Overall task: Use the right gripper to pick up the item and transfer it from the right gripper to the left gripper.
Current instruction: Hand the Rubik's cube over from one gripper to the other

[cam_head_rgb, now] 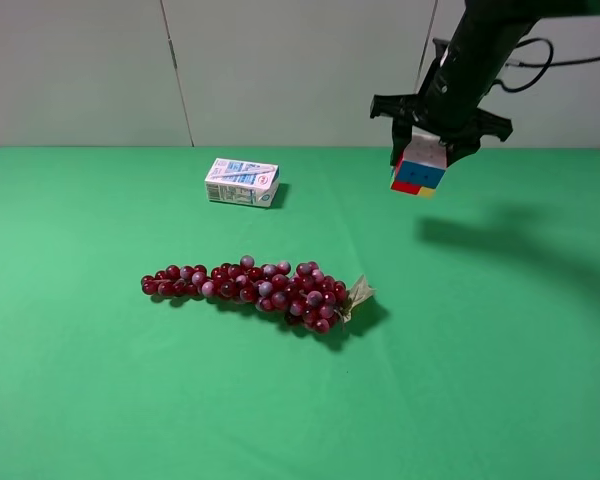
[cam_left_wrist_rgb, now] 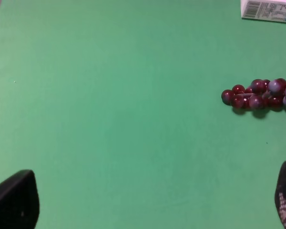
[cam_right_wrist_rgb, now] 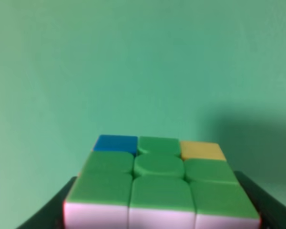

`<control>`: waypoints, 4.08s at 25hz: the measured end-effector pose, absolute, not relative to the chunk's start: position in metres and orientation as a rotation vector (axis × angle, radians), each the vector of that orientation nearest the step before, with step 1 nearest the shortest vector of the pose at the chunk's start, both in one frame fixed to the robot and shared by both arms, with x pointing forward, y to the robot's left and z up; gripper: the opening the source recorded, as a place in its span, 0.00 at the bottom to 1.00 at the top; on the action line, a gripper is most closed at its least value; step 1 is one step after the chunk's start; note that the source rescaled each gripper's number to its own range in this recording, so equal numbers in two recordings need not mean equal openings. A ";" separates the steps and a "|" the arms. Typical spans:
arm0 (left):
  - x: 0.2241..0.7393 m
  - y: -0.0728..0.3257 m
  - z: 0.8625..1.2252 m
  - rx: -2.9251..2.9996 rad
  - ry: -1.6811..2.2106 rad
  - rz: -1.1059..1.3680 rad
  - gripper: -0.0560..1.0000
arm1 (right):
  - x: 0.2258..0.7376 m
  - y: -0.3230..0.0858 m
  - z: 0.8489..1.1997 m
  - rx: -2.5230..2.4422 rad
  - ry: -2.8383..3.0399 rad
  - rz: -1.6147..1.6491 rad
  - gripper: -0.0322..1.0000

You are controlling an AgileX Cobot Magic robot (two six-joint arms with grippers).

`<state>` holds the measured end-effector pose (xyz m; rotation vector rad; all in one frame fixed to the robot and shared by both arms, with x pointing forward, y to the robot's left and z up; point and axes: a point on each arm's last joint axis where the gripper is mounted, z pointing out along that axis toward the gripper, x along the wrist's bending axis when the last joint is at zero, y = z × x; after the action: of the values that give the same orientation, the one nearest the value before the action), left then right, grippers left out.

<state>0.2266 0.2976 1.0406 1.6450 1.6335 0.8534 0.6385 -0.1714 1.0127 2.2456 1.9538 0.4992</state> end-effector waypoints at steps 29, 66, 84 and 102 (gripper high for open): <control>0.227 0.298 1.041 1.645 1.633 0.853 0.97 | 0.555 -0.076 1.080 1.417 2.841 0.647 0.06; 0.293 0.280 1.054 2.073 1.306 0.629 0.97 | 0.472 0.025 1.085 0.608 3.031 0.832 0.06; 0.361 0.261 1.063 2.269 1.041 0.627 0.97 | 0.503 0.021 1.103 0.822 2.913 0.923 0.06; 0.418 0.183 1.037 2.366 0.707 0.734 0.97 | 0.541 -0.015 1.107 1.114 2.854 1.029 0.06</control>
<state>0.4183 0.1828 1.0368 2.3662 0.7065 0.7338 0.5413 -0.0151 1.1071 1.1137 2.8537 1.0291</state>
